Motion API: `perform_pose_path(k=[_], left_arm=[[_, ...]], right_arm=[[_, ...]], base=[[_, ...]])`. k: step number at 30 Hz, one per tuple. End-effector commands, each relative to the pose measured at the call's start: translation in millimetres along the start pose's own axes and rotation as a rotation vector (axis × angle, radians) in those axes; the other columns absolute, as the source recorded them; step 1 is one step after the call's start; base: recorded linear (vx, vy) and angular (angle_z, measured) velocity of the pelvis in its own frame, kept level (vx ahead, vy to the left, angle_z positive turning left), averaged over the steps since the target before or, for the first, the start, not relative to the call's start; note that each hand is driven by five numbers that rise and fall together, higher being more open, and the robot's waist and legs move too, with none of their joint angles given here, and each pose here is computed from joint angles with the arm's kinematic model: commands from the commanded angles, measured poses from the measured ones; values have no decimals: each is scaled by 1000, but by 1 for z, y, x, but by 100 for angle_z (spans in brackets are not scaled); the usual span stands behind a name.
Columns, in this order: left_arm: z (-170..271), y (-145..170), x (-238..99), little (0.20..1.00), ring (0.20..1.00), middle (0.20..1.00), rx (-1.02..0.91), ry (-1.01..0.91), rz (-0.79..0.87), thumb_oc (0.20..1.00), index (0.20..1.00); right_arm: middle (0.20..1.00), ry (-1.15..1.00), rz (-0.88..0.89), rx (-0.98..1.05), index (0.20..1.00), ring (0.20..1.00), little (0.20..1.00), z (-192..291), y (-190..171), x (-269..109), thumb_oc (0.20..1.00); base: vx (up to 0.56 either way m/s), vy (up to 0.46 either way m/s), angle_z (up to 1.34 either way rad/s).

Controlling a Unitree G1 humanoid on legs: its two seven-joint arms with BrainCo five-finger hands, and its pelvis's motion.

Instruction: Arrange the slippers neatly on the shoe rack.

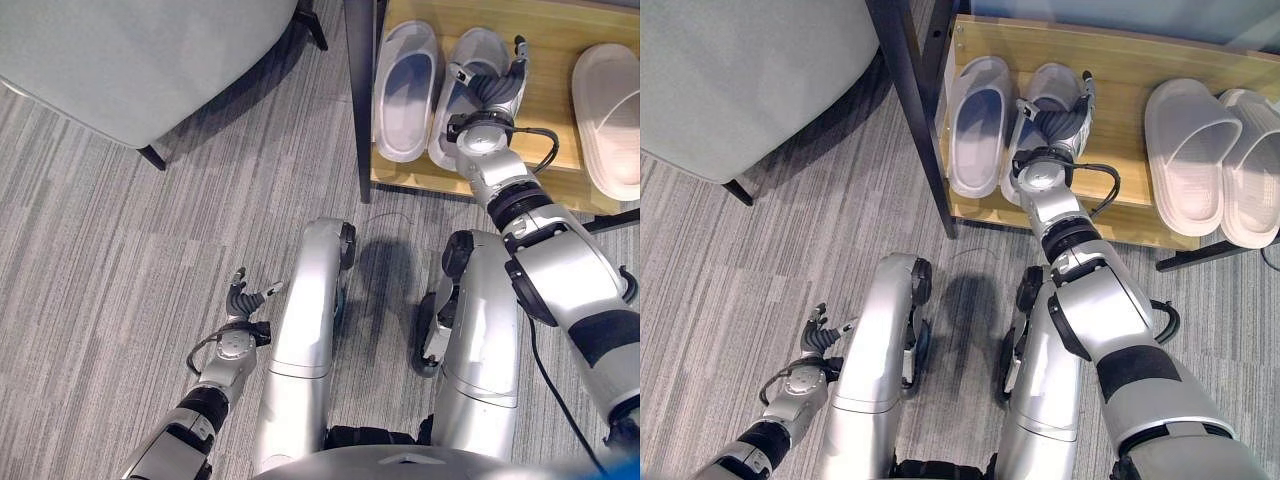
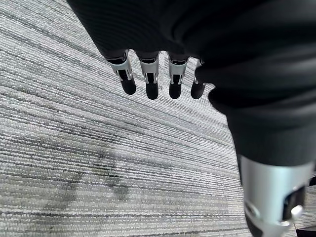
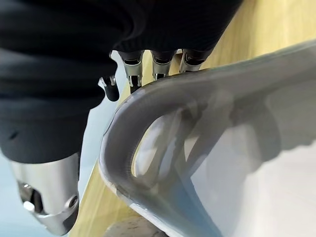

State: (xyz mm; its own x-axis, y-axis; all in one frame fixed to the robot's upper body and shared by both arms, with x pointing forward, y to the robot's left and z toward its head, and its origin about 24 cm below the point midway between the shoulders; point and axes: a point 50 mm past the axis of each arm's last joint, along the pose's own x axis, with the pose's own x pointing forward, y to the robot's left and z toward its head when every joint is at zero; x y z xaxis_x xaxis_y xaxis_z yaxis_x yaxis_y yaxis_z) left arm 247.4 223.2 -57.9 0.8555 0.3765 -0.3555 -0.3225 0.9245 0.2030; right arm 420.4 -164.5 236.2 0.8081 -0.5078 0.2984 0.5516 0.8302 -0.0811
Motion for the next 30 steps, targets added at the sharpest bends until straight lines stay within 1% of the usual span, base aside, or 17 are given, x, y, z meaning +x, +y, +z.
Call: perform_pose_path(k=[1,5,10,14,15,17,18,21,23,25,27,28,29,30], left_arm=[[4,-5,-4,1000,1000,1000,22,-56,-45,1000,1000],[2,-6,-4,1000,1000,1000,34,-47,-52,1000,1000],[0,-6,-5,1000,1000,1000,38,-42,-46,1000,1000],[1,-7,-6,1000,1000,1000,29,-60,-37,1000,1000],[3,-8,-7,1000,1000,1000,26,-68,-33,1000,1000],[4,-7,-8,1000,1000,1000,21,-80,-31,1000,1000],[5,-5,-7,1000,1000,1000,22,-93,-22,1000,1000],[4,-6,-7,1000,1000,1000,11,-86,-18,1000,1000],[4,-7,-7,1000,1000,1000,9,-80,-18,1000,1000],[1,-9,-10,1000,1000,1000,7,-69,-21,1000,1000],[0,-9,-12,1000,1000,1000,-1,-67,-21,1000,1000],[-2,-9,-14,1000,1000,1000,9,-74,-30,1000,1000],[-2,-9,-15,1000,1000,1000,19,-78,-41,1000,1000],[-2,-9,-16,1000,1000,1000,24,-88,-47,1000,1000]], right_arm=[[1000,-127,51,131,1000,1000,1000,46,11,1,1000],[1000,-116,95,144,1000,1000,1000,45,19,-2,1000],[1000,-143,62,181,1000,1000,1000,50,17,-4,1000],[1000,-227,-68,190,1000,1000,1000,59,-4,1,1000],[1000,-259,-116,220,1000,1000,1000,62,-14,2,1000],[1000,-258,-129,356,1000,1000,1000,61,-19,-2,1000],[1000,-285,-143,446,1000,1000,1000,67,-30,-1,1000],[1000,-332,-141,464,1000,1000,1000,72,-39,-2,1000],[1000,-365,-137,443,1000,1000,1000,69,-45,-5,1000],[1000,-423,-139,389,1000,1000,1000,58,-60,-14,1000],[1000,-525,-145,305,1000,1000,1000,45,-86,-28,1000],[1000,-604,-147,180,1000,1000,1000,36,-105,-38,1000],[1000,-637,-130,95,1000,1000,1000,31,-115,-45,1000],[1000,-671,-148,-4,1000,1000,1000,27,-127,-48,1000]], base=[[0,0,0],[0,0,0],[0,0,0],[0,0,0],[0,0,0],[0,0,0],[0,0,0],[0,0,0],[0,0,0],[0,0,0],[2,-13,2],[0,0,0],[0,0,0],[0,0,0]])
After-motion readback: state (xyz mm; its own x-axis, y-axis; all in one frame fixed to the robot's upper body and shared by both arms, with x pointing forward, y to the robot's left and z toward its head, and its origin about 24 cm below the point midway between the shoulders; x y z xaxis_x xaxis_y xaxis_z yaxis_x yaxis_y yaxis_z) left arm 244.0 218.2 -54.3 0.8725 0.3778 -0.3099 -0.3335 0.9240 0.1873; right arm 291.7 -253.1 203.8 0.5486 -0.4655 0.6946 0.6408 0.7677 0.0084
